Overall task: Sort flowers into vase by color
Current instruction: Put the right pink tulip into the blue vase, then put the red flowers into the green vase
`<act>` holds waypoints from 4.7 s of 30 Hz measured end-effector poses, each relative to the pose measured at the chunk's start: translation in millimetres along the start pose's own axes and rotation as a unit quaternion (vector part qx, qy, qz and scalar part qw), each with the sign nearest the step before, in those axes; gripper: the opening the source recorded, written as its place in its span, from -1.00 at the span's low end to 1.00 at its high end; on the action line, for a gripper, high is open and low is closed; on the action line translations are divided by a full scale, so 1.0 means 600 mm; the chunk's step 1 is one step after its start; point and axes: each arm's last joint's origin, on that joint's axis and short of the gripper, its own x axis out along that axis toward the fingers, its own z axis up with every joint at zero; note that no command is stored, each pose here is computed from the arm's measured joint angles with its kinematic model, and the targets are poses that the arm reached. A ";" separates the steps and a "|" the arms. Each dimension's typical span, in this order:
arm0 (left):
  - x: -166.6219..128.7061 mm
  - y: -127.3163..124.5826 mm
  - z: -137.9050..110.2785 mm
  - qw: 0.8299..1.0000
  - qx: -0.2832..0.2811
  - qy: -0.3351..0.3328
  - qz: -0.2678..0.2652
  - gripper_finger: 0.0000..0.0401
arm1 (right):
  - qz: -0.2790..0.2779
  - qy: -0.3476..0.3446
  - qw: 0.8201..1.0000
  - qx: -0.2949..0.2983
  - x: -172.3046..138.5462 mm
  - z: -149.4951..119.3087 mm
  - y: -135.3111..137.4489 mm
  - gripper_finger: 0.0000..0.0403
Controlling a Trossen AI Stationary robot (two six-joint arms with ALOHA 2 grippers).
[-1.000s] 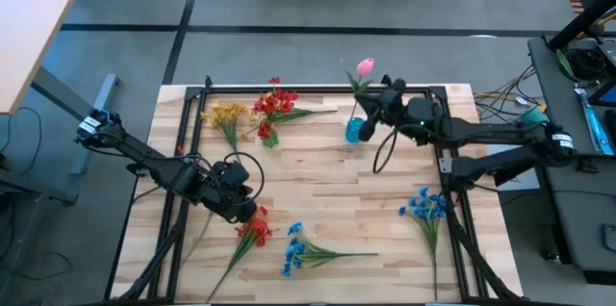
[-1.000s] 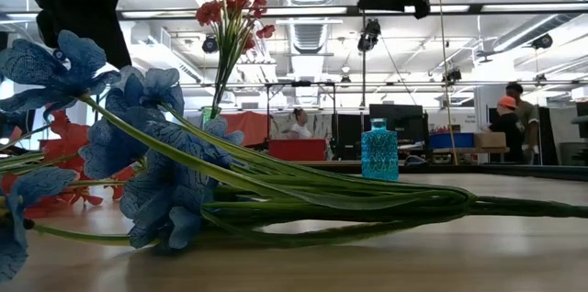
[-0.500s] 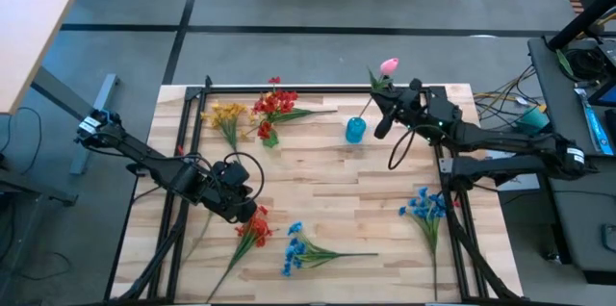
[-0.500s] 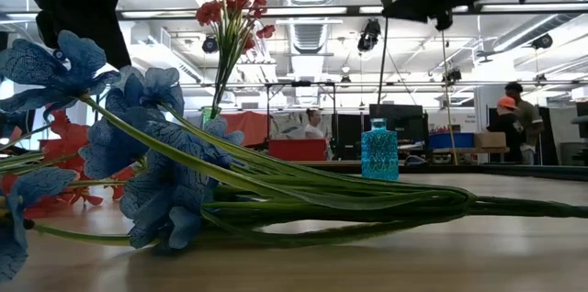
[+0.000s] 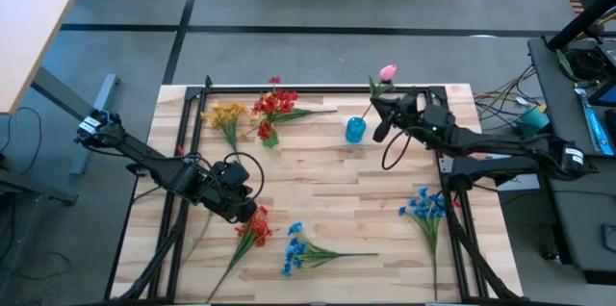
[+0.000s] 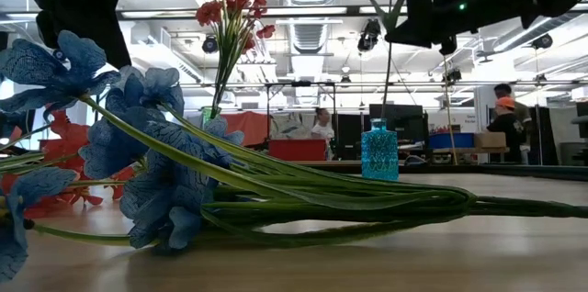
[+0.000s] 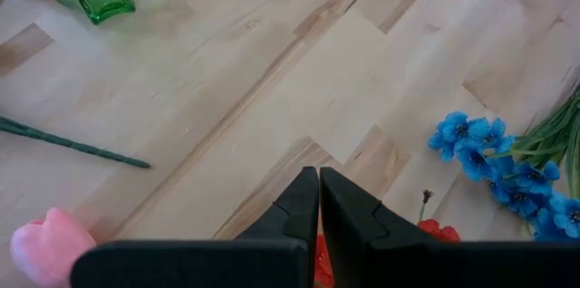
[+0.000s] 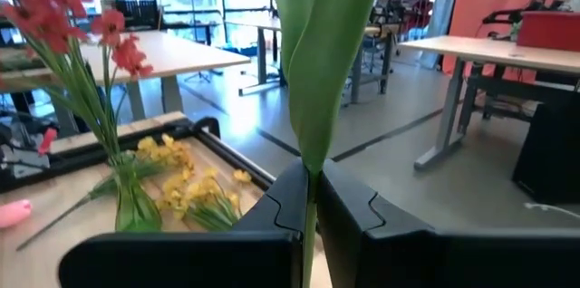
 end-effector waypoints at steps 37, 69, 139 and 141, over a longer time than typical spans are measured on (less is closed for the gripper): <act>0.000 -0.001 -0.002 0.999 -0.035 0.018 -0.008 -1.00 | -0.028 0.163 0.984 0.068 0.000 -0.061 -0.001 0.29; -0.017 -0.018 -0.055 0.980 -0.120 0.157 -0.030 -1.00 | 0.161 0.310 0.909 0.229 -0.074 -0.078 0.098 0.63; -0.105 -0.193 -0.191 0.988 0.117 0.103 -0.023 -1.00 | 0.225 0.466 0.843 -0.149 -0.148 -0.141 0.608 0.62; -0.105 -0.193 -0.190 0.988 0.117 0.097 -0.023 -1.00 | 0.226 0.466 0.842 -0.149 -0.148 -0.141 0.608 0.62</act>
